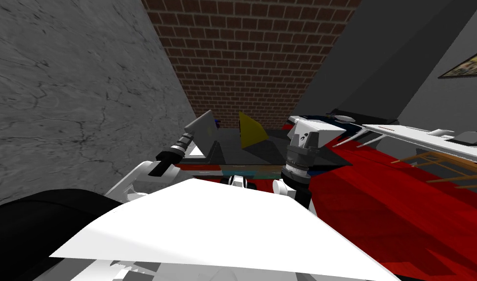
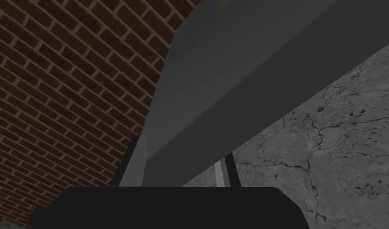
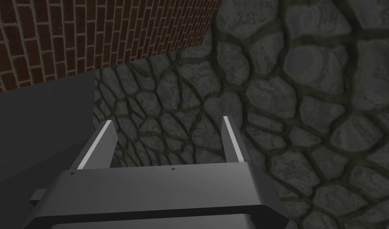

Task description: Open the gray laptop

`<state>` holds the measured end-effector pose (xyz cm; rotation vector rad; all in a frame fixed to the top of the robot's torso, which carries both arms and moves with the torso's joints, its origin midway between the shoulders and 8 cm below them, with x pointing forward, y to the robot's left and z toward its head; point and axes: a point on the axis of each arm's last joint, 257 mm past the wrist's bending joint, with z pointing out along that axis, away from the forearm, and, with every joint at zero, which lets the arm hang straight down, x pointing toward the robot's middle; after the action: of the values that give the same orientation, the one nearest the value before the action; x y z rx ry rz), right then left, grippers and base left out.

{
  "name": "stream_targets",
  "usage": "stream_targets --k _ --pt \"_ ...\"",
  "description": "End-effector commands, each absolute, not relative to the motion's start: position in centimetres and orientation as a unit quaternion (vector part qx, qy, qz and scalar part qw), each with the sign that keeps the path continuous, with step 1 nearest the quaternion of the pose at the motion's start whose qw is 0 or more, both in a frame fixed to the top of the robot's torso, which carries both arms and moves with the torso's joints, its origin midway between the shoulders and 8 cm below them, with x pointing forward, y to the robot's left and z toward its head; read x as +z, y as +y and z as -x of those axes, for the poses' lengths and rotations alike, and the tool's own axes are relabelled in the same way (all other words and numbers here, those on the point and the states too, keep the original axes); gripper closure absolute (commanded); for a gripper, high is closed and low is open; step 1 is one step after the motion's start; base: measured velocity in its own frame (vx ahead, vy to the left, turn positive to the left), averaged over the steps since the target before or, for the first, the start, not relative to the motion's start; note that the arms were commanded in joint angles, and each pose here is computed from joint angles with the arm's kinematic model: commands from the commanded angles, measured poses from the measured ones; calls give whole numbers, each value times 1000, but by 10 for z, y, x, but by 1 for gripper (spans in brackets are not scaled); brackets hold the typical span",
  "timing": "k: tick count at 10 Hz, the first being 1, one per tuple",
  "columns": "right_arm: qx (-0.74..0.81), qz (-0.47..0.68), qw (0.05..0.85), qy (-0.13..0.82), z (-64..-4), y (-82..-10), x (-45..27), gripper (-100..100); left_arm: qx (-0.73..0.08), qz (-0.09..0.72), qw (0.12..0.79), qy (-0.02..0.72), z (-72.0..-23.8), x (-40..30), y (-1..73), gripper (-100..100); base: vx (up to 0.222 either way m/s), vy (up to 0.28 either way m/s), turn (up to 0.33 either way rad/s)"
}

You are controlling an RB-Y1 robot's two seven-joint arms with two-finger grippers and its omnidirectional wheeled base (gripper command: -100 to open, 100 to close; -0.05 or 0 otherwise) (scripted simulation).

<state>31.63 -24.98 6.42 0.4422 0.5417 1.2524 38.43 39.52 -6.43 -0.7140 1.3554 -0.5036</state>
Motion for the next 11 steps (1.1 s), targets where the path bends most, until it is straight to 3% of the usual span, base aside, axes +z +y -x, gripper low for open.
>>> stream_targets --k 1,11 --pt "574 -203 754 248 -316 -250 64 0 -262 351 677 591 -387 -69 391 100 -28 98 -1" --pt "574 -203 754 248 -316 -250 64 0 -393 469 605 510 -409 -105 386 100 -31 118 19"
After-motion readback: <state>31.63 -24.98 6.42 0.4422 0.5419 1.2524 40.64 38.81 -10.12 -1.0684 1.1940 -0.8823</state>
